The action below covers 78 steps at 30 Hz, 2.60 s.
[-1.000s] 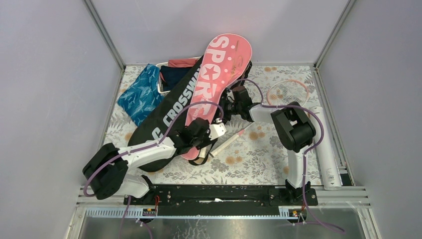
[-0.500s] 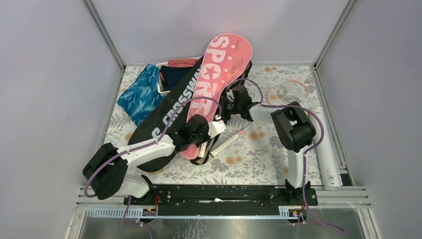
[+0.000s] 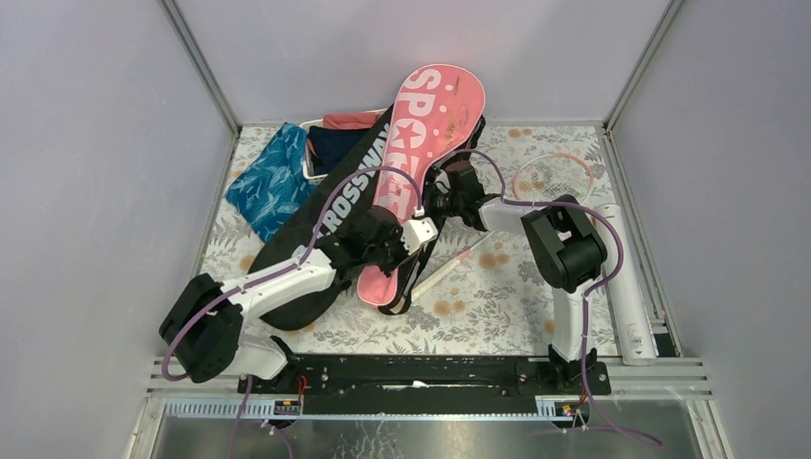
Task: Pack up the badminton gear
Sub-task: Place the racket in the racket bag, then pick up the racket from the center of the board.
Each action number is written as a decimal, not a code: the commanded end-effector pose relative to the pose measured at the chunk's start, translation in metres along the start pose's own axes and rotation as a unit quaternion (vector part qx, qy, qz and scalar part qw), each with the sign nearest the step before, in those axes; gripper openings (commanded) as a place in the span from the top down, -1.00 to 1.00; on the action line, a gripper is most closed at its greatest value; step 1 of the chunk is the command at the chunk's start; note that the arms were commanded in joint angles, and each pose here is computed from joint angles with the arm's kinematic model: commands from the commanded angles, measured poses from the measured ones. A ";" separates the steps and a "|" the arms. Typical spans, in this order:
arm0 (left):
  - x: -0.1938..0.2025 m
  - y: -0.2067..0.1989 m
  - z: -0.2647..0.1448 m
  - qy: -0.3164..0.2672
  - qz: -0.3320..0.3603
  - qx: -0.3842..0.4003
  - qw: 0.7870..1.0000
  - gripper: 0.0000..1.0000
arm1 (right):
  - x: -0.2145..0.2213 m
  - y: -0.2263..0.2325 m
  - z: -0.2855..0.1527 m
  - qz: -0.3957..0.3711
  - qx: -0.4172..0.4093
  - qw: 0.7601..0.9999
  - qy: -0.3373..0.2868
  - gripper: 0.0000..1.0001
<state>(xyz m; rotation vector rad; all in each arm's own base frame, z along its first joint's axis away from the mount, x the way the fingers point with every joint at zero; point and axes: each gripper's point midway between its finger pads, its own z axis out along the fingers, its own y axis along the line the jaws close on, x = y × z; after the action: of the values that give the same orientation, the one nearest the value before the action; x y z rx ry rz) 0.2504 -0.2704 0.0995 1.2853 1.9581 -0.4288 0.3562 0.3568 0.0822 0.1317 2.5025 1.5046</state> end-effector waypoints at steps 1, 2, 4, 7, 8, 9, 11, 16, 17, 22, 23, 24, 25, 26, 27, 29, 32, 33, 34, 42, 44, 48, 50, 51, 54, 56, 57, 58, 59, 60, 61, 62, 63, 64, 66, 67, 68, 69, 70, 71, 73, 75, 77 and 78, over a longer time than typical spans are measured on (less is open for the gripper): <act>-0.024 -0.019 0.003 -0.042 -0.031 0.058 0.997 1.00 | -0.039 0.066 -0.011 -0.028 -0.101 0.993 -0.058 1.00; -0.026 -0.016 0.003 -0.046 -0.035 0.057 0.997 1.00 | -0.037 0.068 -0.010 -0.032 -0.107 0.992 -0.056 0.98; -0.028 -0.013 0.000 -0.053 -0.045 0.063 0.996 1.00 | -0.031 0.072 -0.009 -0.039 -0.117 0.991 -0.045 0.88; -0.033 -0.007 -0.008 -0.071 -0.056 0.074 0.993 1.00 | -0.027 0.068 -0.009 -0.064 -0.108 0.991 -0.035 0.59; -0.034 -0.004 -0.010 -0.076 -0.057 0.076 0.993 1.00 | -0.025 0.065 -0.010 -0.077 -0.097 0.992 -0.033 0.48; -0.035 -0.002 -0.012 -0.081 -0.056 0.078 0.992 1.00 | -0.024 0.060 -0.011 -0.088 -0.085 0.992 -0.032 0.34; -0.035 0.002 -0.014 -0.087 -0.055 0.080 0.991 1.00 | -0.023 0.050 -0.013 -0.113 -0.059 0.991 -0.034 0.11; -0.028 0.010 -0.014 -0.091 -0.061 0.063 0.992 1.00 | -0.022 0.031 -0.024 -0.154 -0.010 0.988 -0.033 -0.37; -0.025 0.012 -0.014 -0.090 -0.064 0.057 0.992 1.00 | -0.022 0.029 -0.028 -0.165 -0.004 0.986 -0.034 -0.40; -0.017 0.020 -0.013 -0.090 -0.069 0.036 0.993 1.00 | -0.027 0.024 -0.054 -0.223 0.036 0.972 -0.060 -0.47; -0.016 0.021 -0.014 -0.091 -0.071 0.034 0.993 1.00 | -0.027 0.019 -0.060 -0.232 0.052 0.969 -0.062 -0.48; -0.016 0.022 -0.014 -0.092 -0.072 0.033 0.993 1.00 | -0.027 0.015 -0.066 -0.242 0.063 0.966 -0.065 -0.48; -0.016 0.022 -0.014 -0.093 -0.073 0.032 0.992 1.00 | -0.027 0.010 -0.072 -0.248 0.075 0.963 -0.069 -0.48; -0.016 0.023 -0.014 -0.094 -0.074 0.031 0.992 1.00 | -0.028 0.005 -0.079 -0.255 0.088 0.960 -0.073 -0.48; -0.016 0.023 -0.015 -0.095 -0.075 0.032 0.992 1.00 | -0.028 0.002 -0.087 -0.263 0.097 0.956 -0.079 -0.48; -0.016 0.024 -0.015 -0.095 -0.075 0.033 0.992 1.00 | -0.028 -0.008 -0.103 -0.282 0.126 0.946 -0.097 -0.48; -0.013 0.023 -0.014 -0.093 -0.066 0.034 0.993 1.00 | -0.034 -0.028 -0.133 -0.293 0.199 0.925 -0.139 -0.48; -0.013 0.023 -0.013 -0.093 -0.059 0.035 0.993 1.00 | -0.037 -0.039 -0.144 -0.288 0.233 0.916 -0.156 -0.48; -0.012 0.023 -0.013 -0.094 -0.054 0.035 0.994 1.00 | -0.043 -0.049 -0.155 -0.281 0.268 0.905 -0.173 -0.48; -0.010 0.024 -0.013 -0.096 -0.033 0.033 0.994 1.00 | -0.079 -0.112 -0.219 -0.178 0.411 0.853 -0.267 -0.47; -0.011 0.023 -0.013 -0.098 -0.031 0.035 0.994 1.00 | -0.084 -0.123 -0.227 -0.161 0.429 0.846 -0.273 -0.46; -0.010 0.021 -0.012 -0.099 -0.029 0.043 0.994 1.00 | -0.093 -0.144 -0.234 -0.135 0.458 0.839 -0.262 -0.44; -0.009 0.020 -0.012 -0.099 -0.030 0.045 0.994 1.00 | -0.096 -0.151 -0.234 -0.125 0.465 0.839 -0.255 -0.40; -0.010 0.019 -0.011 -0.100 -0.028 0.046 0.994 1.00 | -0.098 -0.154 -0.234 -0.123 0.468 0.838 -0.253 -0.39; -0.009 0.018 -0.012 -0.101 -0.028 0.048 0.993 1.00 | -0.102 -0.166 -0.233 -0.113 0.478 0.835 -0.247 -0.35; -0.009 0.017 -0.013 -0.102 -0.028 0.050 0.993 1.00 | -0.106 -0.173 -0.232 -0.104 0.482 0.836 -0.243 -0.34; -0.010 0.017 -0.013 -0.103 -0.027 0.050 0.993 1.00 | -0.107 -0.175 -0.231 -0.098 0.482 0.837 -0.239 -0.32; -0.010 0.016 -0.013 -0.104 -0.028 0.051 0.993 1.00 | -0.109 -0.177 -0.229 -0.094 0.481 0.839 -0.236 -0.32; -0.009 0.016 -0.013 -0.103 -0.027 0.051 0.993 1.00 | -0.111 -0.179 -0.227 -0.090 0.480 0.840 -0.234 -0.31; -0.010 0.016 -0.013 -0.104 -0.028 0.052 0.993 1.00 | -0.112 -0.182 -0.224 -0.087 0.480 0.842 -0.231 -0.30; -0.009 0.016 -0.013 -0.103 -0.028 0.053 0.993 1.00 | -0.113 -0.184 -0.222 -0.083 0.480 0.842 -0.229 -0.30; -0.009 0.015 -0.013 -0.103 -0.028 0.054 0.993 1.00 | -0.113 -0.187 -0.220 -0.080 0.481 0.844 -0.224 -0.29; -0.009 0.015 -0.013 -0.103 -0.029 0.055 0.993 1.00 | -0.113 -0.190 -0.217 -0.076 0.481 0.845 -0.220 -0.28; -0.009 0.015 -0.013 -0.104 -0.028 0.056 0.993 1.00 | -0.111 -0.194 -0.216 -0.071 0.483 0.847 -0.213 -0.26; -0.009 0.014 -0.013 -0.105 -0.028 0.057 0.993 1.00 | -0.110 -0.199 -0.212 -0.063 0.484 0.849 -0.203 -0.24; -0.010 0.014 -0.014 -0.105 -0.028 0.056 0.992 1.00 | -0.108 -0.203 -0.212 -0.061 0.485 0.849 -0.200 -0.23; -0.010 0.014 -0.014 -0.106 -0.027 0.056 0.992 1.00 | -0.108 -0.205 -0.212 -0.059 0.487 0.849 -0.198 -0.20; -0.010 0.014 -0.014 -0.106 -0.027 0.056 0.992 1.00 | -0.107 -0.208 -0.212 -0.057 0.487 0.849 -0.195 -0.18; -0.010 0.014 -0.014 -0.106 -0.027 0.056 0.992 1.00 | -0.107 -0.210 -0.212 -0.056 0.487 0.850 -0.194 -0.14; -0.010 0.014 -0.014 -0.106 -0.027 0.057 0.992 1.00 | -0.107 -0.212 -0.212 -0.054 0.488 0.850 -0.192 -0.10; -0.012 0.014 -0.014 -0.107 -0.027 0.057 0.992 1.00 | -0.107 -0.216 -0.212 -0.052 0.488 0.851 -0.187 0.01; -0.012 0.014 -0.015 -0.108 -0.027 0.057 0.992 1.00 | -0.106 -0.219 -0.213 -0.051 0.490 0.851 -0.183 0.19; -0.013 0.015 -0.016 -0.109 -0.026 0.055 0.992 1.00 | -0.105 -0.223 -0.216 -0.048 0.492 0.850 -0.181 0.37; -0.013 0.015 -0.016 -0.109 -0.026 0.055 0.992 1.00 | -0.106 -0.225 -0.218 -0.049 0.494 0.849 -0.181 0.46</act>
<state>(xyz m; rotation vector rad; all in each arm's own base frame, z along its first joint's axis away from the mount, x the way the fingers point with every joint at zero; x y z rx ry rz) 0.2464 -0.2542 0.0950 1.2128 1.9510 -0.6962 0.4228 0.0502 0.0115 0.3810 2.5550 0.0171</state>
